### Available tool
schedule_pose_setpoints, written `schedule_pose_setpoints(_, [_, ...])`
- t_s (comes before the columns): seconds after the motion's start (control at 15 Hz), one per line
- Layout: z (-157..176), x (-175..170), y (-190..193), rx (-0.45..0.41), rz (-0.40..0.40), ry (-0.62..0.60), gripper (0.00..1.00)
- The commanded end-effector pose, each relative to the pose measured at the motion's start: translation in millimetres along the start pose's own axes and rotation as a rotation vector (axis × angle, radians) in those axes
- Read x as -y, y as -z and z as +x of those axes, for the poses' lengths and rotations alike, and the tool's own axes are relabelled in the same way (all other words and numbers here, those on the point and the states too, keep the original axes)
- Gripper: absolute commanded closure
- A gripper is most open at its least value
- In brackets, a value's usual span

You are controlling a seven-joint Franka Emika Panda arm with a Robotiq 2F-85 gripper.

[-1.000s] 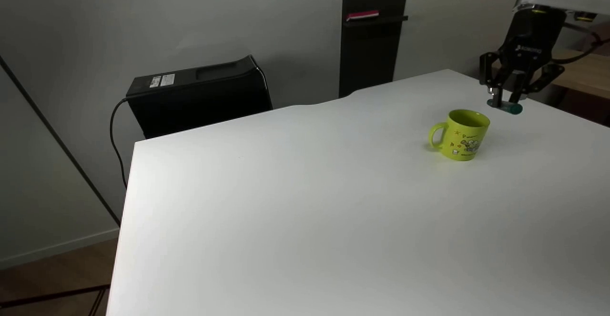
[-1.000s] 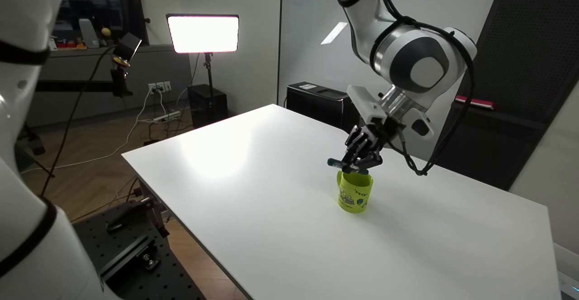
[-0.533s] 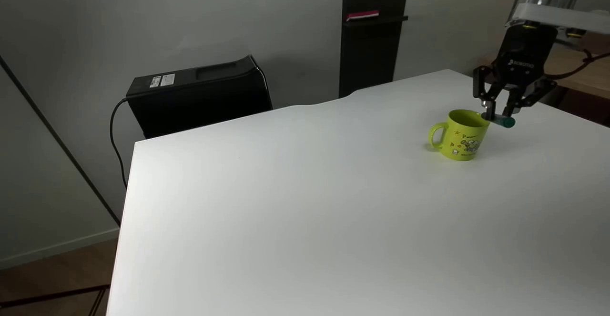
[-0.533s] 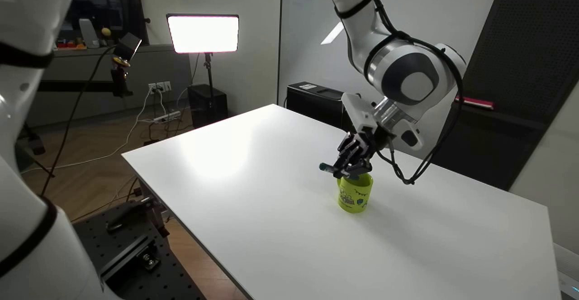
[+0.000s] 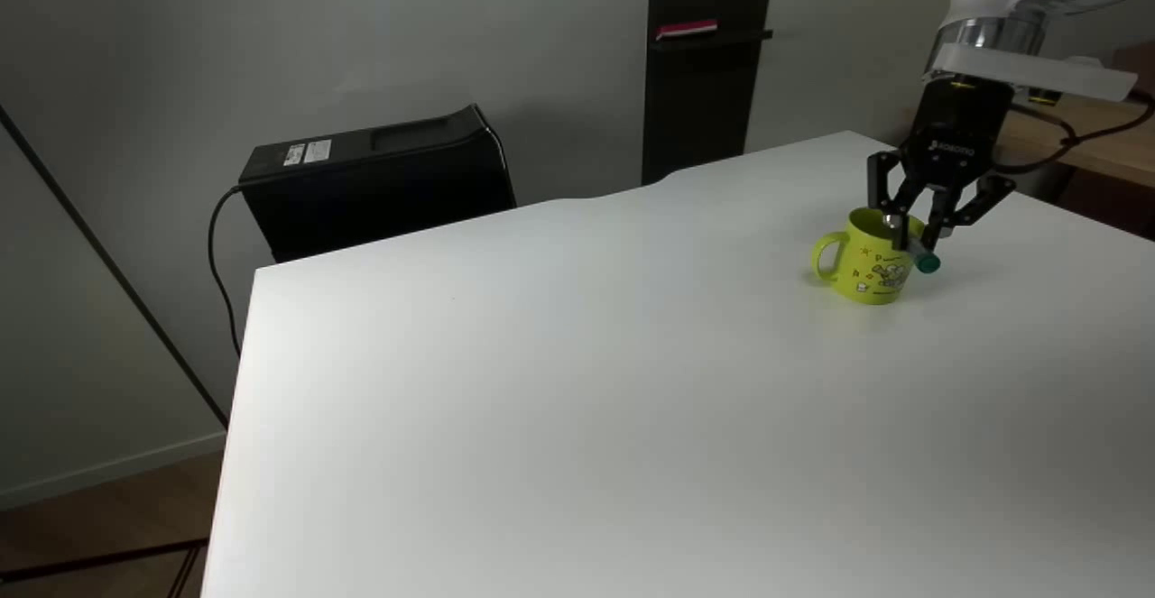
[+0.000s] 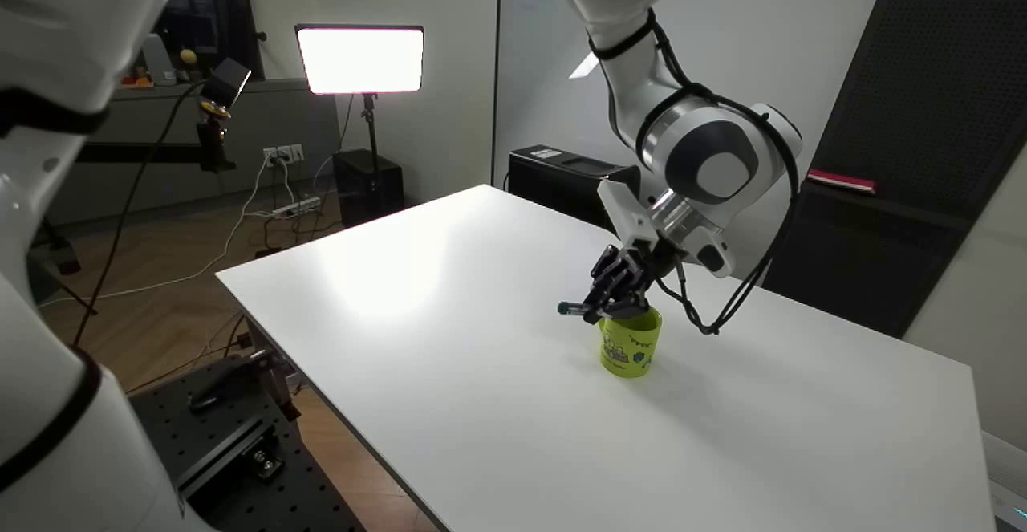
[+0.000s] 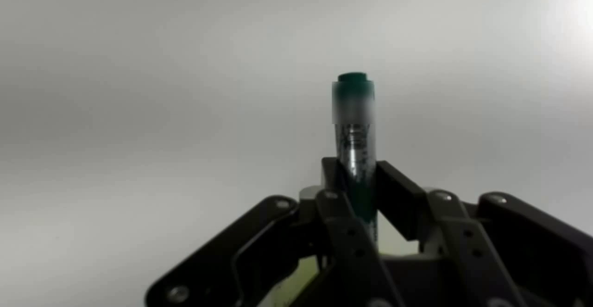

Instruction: Put the marker in the cup

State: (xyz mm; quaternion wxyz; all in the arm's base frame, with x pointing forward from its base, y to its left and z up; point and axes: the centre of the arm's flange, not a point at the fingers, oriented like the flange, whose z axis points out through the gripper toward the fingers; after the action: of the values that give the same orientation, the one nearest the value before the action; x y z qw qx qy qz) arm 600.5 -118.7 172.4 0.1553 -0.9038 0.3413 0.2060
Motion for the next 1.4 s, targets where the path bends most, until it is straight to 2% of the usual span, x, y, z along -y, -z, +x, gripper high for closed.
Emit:
schedule_pose_setpoints(0.0, [14.2,10.4,3.7,-0.002,0.015,-0.013,0.94])
schedule_pose_setpoints(0.6, [19.4,10.5,33.5,-0.025,0.092,-0.002,0.94])
schedule_pose_setpoints(1.33, [37.8,-15.2,35.5,0.091,0.299,-0.089,0.94])
